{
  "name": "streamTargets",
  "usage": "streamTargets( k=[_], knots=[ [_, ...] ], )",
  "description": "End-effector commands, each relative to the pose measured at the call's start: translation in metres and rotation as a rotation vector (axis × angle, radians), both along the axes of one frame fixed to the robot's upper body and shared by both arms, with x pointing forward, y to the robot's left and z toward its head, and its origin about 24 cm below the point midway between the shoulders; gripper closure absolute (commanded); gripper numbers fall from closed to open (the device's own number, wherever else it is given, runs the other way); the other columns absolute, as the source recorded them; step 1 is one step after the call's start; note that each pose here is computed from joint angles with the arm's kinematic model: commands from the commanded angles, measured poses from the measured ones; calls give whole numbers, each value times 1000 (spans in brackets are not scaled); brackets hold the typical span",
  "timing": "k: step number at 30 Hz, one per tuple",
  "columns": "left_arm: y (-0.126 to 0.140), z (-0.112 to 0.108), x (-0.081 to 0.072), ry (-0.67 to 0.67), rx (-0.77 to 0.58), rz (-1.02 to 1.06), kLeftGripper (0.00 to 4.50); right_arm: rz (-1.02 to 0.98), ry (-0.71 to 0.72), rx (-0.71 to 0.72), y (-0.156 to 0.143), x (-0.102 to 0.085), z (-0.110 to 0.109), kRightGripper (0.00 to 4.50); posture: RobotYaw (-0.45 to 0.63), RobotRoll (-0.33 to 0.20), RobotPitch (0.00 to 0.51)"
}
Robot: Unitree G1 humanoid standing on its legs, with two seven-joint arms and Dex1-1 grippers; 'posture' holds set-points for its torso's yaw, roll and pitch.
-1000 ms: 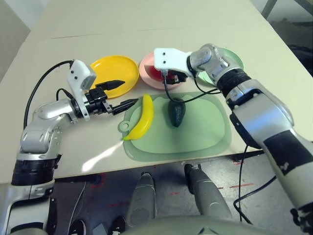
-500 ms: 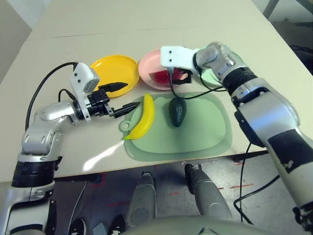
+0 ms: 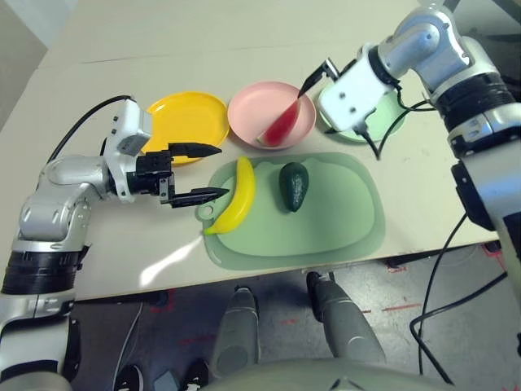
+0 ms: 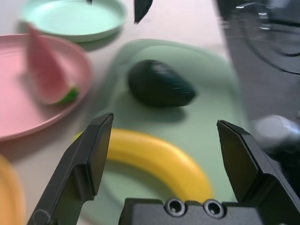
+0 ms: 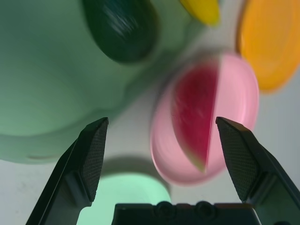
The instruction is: Place the fruits into color-matched plates.
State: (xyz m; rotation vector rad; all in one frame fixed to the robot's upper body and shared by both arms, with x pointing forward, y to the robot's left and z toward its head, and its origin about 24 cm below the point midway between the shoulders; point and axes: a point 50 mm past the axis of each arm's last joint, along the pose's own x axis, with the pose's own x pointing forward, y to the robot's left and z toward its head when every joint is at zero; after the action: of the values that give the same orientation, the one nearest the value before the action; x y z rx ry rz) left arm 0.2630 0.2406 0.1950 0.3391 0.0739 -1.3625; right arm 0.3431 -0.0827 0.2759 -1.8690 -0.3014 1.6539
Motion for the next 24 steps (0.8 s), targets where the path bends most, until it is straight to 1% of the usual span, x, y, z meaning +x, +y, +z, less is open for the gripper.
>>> streamTargets(
  k=[1,9,13,19,24],
  knots=[
    [-4,-3,-4,31,8,-64,0,92,-30,-41,6,-12,4,21,-96,0,227],
    [-6,-1,-4,36,11,-60,0,214,-52,-84,20,-23,0,21,-78,0,226],
    [-5,0,-7,40,7,-66,0,240,-19,-114,23,-26,-11,21,-68,0,226],
    [-3,-3,-12,49,10,-57,0,220,18,-121,26,-22,-22,21,-47,0,230],
    [5,-9,-17,53,75,-31,0,175,6,-96,36,-15,-23,21,-39,0,232]
  ],
)
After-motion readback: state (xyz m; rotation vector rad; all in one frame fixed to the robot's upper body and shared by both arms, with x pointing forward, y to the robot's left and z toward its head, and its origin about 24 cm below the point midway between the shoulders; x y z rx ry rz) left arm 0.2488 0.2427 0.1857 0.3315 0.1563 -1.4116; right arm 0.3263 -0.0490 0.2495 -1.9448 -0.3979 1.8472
